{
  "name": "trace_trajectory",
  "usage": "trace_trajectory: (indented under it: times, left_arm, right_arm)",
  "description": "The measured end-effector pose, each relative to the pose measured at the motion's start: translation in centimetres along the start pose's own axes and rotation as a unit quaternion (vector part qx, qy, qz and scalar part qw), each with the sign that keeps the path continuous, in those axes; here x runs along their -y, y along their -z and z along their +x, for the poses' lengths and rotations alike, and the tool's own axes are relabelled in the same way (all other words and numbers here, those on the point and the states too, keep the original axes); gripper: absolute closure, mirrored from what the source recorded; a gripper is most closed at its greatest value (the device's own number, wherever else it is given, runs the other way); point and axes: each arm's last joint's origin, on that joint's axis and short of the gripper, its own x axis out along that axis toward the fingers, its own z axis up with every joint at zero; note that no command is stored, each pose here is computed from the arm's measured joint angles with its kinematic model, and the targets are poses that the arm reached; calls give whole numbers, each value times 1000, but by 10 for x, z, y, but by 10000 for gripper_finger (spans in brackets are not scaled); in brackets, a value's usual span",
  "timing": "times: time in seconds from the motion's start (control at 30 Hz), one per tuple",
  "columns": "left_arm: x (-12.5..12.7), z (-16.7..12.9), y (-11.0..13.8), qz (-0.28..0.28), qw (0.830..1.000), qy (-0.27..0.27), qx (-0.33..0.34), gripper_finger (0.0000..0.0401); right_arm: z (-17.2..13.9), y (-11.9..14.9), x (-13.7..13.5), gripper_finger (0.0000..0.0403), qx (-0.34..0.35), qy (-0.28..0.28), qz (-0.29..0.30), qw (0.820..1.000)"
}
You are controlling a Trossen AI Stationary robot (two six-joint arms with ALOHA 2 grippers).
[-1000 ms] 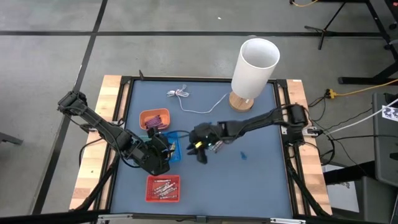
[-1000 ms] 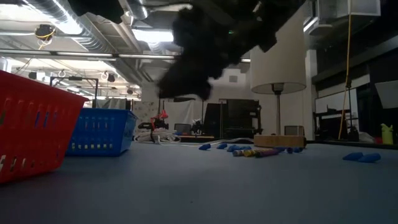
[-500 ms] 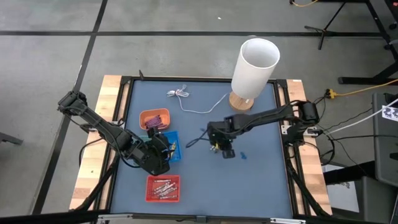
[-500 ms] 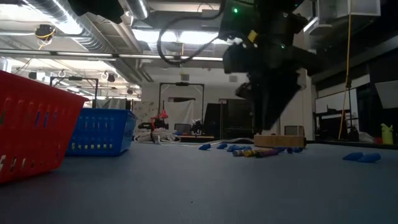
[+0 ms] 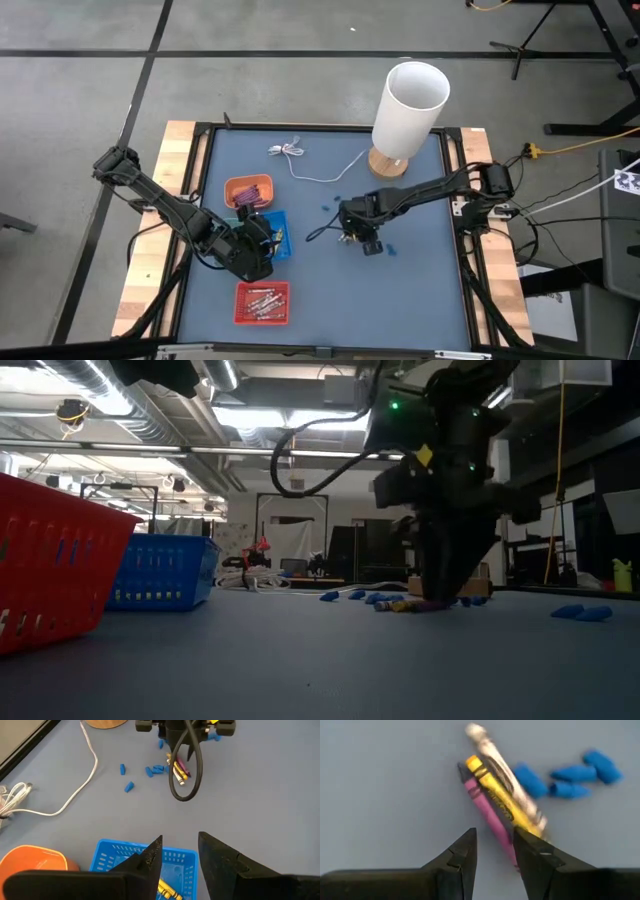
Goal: Sort crayons
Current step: Put the violet crayon into the orange bin
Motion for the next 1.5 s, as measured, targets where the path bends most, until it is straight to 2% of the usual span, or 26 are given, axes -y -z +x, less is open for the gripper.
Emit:
trace_trajectory:
  times: [0.17,0.43,0.77,0.9,1.27,1.5]
  left_arm:
    - [0,0,0,-1,1000,0,0,291]
    - [0,0,0,-1,1000,0,0,291]
    - [0,0,0,-1,1000,0,0,291]
    - [0,0,0,-1,1000,0,0,291]
    - [0,0,0,-1,1000,0,0,291]
    - [0,0,0,-1,1000,0,0,291]
  right_arm:
    - [3,4,2,274,-11,30,-1,999]
    - [6,9,1,279,-21,29,-2,999]
    - [6,10,0,366,-23,24,-2,999]
    - [6,10,0,390,-23,21,-2,1000]
    - [5,7,-1,381,-16,-14,0,1000]
    - [-6,-10,-2,388,25,-46,-6,999]
